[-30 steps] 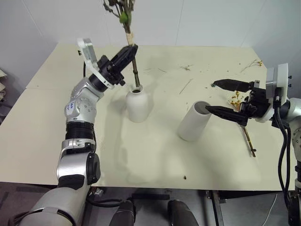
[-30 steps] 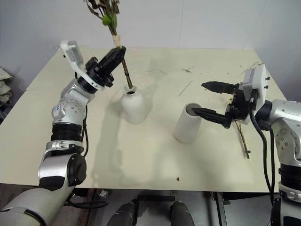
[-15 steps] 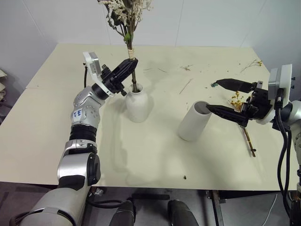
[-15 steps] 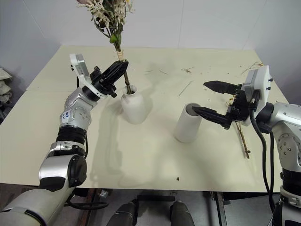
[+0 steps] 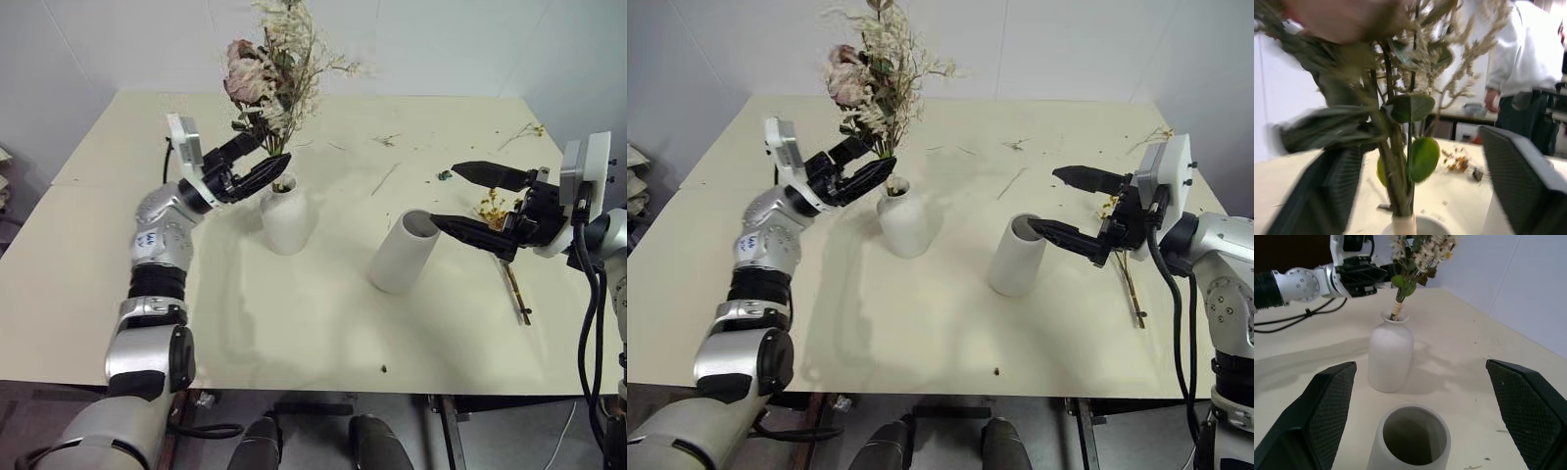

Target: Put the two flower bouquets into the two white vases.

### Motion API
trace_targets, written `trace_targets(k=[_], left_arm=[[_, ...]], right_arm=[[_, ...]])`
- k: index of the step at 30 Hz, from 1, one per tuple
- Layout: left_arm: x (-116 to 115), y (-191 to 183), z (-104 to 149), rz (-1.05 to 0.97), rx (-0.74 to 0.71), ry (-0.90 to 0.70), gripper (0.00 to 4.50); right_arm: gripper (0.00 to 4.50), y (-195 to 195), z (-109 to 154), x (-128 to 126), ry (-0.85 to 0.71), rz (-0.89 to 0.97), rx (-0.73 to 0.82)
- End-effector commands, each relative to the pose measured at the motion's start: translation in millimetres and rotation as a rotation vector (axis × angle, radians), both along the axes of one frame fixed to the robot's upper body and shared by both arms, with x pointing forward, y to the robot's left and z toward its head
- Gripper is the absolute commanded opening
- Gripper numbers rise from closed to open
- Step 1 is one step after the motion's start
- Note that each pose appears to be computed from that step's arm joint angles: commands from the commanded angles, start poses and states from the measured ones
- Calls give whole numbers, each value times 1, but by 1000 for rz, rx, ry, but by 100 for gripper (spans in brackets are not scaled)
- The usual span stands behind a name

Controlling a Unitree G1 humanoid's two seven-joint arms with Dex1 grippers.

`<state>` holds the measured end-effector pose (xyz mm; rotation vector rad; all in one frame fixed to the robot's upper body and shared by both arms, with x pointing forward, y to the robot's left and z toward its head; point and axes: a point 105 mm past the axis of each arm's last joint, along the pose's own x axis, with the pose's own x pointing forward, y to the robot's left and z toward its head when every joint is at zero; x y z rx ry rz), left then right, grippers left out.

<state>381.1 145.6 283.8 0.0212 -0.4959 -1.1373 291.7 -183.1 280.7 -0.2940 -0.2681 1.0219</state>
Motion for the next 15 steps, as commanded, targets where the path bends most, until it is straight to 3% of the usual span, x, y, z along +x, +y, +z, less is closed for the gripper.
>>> trace_targets(k=[1, 5, 8, 11, 13, 15], left_arm=[[-8, 12, 6, 36, 122, -12, 444], [-16, 46, -6, 135, 384, 31, 444], [-31, 60, -7, 118, 471, 39, 444], [-63, 66, 5, -13, 465, 3, 444], [-74, 62, 18, -50, 383, -6, 444], [-80, 56, 18, -78, 391, -12, 444]], right_arm=[[450, -11, 10, -3, -40, -45, -8], [450, -27, 10, 2, -5, -125, -44], [450, -50, 10, 9, 50, -243, -78], [450, -97, 0, 22, 178, -487, -184], [450, -124, -5, 25, 252, -614, -230], [450, -141, -14, 24, 360, -686, -250]])
